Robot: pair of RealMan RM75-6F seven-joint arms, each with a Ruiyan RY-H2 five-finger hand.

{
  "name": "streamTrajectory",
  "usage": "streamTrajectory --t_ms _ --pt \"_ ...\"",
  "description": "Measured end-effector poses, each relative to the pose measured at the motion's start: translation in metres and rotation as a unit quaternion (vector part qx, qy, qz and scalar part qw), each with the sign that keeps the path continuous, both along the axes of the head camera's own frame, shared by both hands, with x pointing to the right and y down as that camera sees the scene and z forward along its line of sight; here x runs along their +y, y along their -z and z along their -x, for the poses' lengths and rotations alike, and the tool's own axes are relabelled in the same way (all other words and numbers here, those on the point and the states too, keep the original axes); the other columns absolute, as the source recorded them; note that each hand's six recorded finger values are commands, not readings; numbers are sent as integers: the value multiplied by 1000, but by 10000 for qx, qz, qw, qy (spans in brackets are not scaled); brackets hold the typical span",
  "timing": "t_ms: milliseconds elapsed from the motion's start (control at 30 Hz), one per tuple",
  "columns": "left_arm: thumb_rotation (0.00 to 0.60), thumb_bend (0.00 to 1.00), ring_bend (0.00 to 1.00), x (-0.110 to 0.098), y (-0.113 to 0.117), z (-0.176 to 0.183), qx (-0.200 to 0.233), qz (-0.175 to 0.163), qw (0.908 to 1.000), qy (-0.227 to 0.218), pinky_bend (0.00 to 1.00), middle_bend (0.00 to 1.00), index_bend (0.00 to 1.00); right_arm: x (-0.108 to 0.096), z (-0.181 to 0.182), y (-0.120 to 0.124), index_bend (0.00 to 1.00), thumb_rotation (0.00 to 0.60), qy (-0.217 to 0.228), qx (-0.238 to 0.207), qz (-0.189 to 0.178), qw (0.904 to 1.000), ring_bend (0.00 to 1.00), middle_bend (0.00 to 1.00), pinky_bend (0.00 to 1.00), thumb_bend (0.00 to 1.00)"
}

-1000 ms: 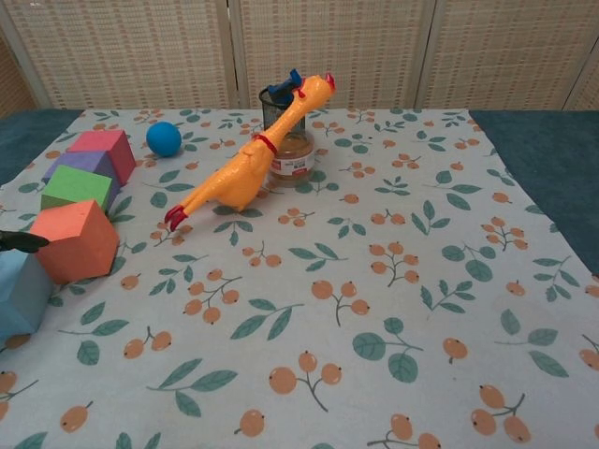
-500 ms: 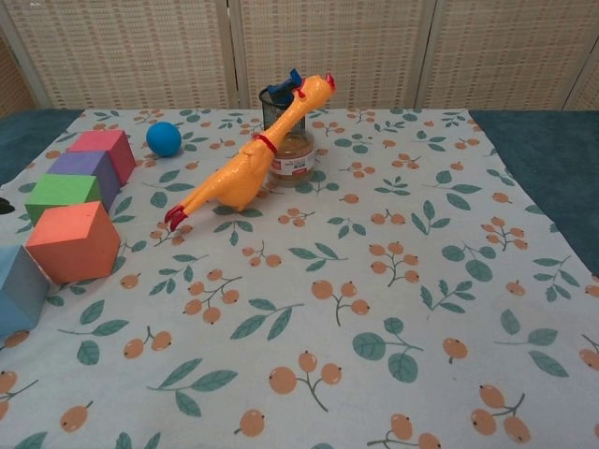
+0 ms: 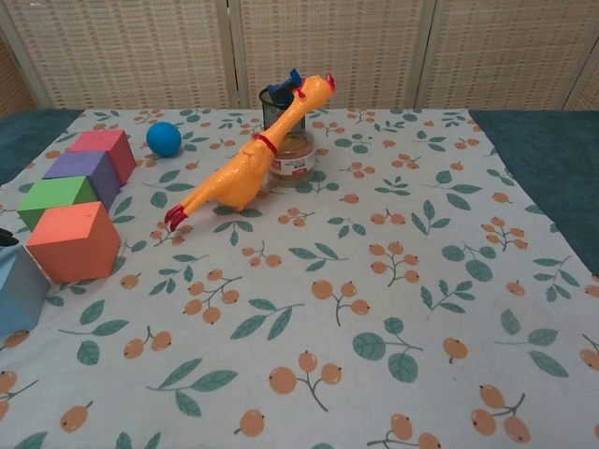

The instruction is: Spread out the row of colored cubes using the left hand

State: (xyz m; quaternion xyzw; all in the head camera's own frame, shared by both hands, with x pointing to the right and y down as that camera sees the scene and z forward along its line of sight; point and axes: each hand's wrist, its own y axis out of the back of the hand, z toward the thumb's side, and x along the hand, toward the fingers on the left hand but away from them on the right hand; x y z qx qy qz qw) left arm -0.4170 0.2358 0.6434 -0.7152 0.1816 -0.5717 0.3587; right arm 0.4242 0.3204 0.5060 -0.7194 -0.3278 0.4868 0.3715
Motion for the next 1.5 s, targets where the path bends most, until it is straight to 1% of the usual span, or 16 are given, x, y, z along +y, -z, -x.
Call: streamTrajectory --t_ms 67,167,267,333,367,467,533,667,733,833,1000,1200,1267,1367,1433,1500 --pt "600 349 13 -1 -3 -1 -18 89 10000 24 18 0 0 0 0 0 0 600 0 -1 -3 10000 0 0 0 112" --pt "600 341 68 -4 -6 0 -57 114 9999 57 19 0 0 0 0 1 0 600 6 -7 5 10000 0 0 0 112" --pt "600 342 209 -8 -9 1 -100 64 9999 79 24 4 0 0 0 1 0 600 2 -15 4 10000 0 0 0 113" --pt "600 353 326 -9 -9 0 -45 12 9999 105 45 56 0 0 0 2 0 600 -3 -17 -8 10000 0 0 0 114" --pt "600 355 367 -10 -9 -1 15 -25 9999 120 57 95 0 0 0 2 0 600 -4 -15 -7 10000 0 0 0 113" --pt "600 353 481 -12 -9 -2 173 -132 9996 152 78 251 0 1 0 1 0 600 3 -16 15 10000 0 0 0 113" --pt "600 354 522 -14 -9 -1 268 -210 9992 188 91 310 0 1 0 0 0 600 4 -10 24 10000 0 0 0 113" --pt "600 355 561 -20 -6 3 387 -440 9979 270 121 350 0 0 0 1 0 600 -2 -3 6 10000 0 0 0 113" --pt "600 356 562 -21 -4 7 393 -494 9975 319 125 347 0 1 0 0 0 600 0 0 14 10000 0 0 0 113" --pt "600 354 560 -26 1 18 277 -589 9970 424 126 352 0 1 0 0 0 600 9 6 24 10000 0 0 0 113" --pt "600 352 517 -37 6 49 -180 -774 9937 790 130 341 0 1 0 0 0 600 28 32 19 10000 0 0 0 112" --pt "600 351 459 -42 2 85 -644 -613 9865 1377 152 312 0 1 1 0 0 600 28 47 9 10000 0 0 0 113" --pt "600 351 398 -42 2 89 -709 -597 9857 1410 160 286 0 1 1 0 0 600 27 51 7 10000 0 0 0 113" --pt "600 351 256 -40 2 92 -812 -518 9849 1437 162 219 0 1 0 0 0 600 29 66 0 10000 0 0 0 113" --pt "600 350 171 -37 3 91 -783 -421 9850 1479 153 164 0 1 0 0 0 600 29 60 5 10000 0 0 0 113" --pt "600 348 113 -35 4 85 -657 -317 9866 1460 136 124 0 1 -1 0 0 600 33 60 9 10000 0 0 0 113"
